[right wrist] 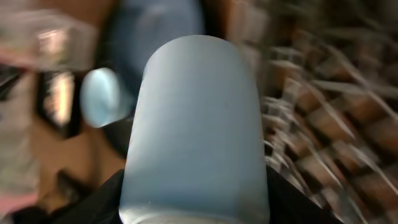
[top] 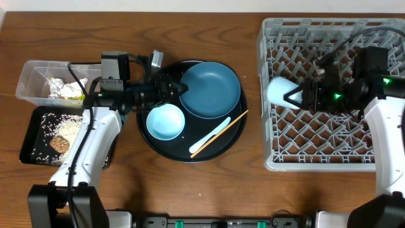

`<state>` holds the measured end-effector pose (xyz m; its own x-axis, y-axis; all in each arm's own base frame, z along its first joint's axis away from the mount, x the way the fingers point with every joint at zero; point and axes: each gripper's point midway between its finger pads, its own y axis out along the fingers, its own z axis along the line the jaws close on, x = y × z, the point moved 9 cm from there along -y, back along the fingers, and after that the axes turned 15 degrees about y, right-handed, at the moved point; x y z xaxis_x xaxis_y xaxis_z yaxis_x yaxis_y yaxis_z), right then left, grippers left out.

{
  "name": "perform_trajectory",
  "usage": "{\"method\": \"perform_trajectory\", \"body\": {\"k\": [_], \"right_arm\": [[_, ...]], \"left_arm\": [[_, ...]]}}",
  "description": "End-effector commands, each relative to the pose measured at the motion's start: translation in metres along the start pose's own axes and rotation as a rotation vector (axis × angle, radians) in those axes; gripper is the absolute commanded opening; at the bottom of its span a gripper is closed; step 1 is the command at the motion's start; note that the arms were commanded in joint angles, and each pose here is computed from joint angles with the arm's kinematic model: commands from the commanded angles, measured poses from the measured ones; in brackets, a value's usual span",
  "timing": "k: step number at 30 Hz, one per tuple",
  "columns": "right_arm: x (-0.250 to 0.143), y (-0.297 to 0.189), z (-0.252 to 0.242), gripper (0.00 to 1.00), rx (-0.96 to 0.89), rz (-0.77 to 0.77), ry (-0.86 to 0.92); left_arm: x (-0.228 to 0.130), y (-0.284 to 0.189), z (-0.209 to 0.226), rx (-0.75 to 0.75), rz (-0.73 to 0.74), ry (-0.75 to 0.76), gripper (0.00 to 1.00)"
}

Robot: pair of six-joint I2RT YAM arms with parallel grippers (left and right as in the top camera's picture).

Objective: Sort waste into correct bins and load items into the dishwasher rack
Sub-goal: 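Open the left gripper and carry the cup over the rack with right, then lower the light-blue cup upside down into the rack's right side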

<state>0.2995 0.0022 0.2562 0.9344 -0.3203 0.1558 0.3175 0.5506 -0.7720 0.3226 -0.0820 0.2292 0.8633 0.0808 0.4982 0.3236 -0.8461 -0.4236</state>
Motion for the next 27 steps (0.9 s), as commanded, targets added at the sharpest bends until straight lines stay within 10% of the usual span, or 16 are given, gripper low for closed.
{"method": "perform_trajectory", "body": {"k": [1, 7, 14, 27], "right_arm": [[0.0, -0.022, -0.005, 0.01, -0.199, -0.123, 0.136], [-0.008, -0.054, 0.01, 0.01, -0.253, -0.196, 0.144], [-0.028, -0.088, 0.004, 0.01, -0.52, -0.234, 0.269], [-0.033, -0.118, -0.04, 0.01, -0.656, -0.266, 0.473]], "left_arm": [[-0.002, -0.002, 0.009, 0.124, 0.003, 0.048, 0.23], [-0.012, -0.006, 0.024, 0.292, 0.041, -0.023, 0.38], [-0.012, -0.006, 0.025, 0.307, 0.041, -0.024, 0.98], [-0.012, -0.006, 0.025, 0.307, 0.041, -0.024, 0.98]]}}
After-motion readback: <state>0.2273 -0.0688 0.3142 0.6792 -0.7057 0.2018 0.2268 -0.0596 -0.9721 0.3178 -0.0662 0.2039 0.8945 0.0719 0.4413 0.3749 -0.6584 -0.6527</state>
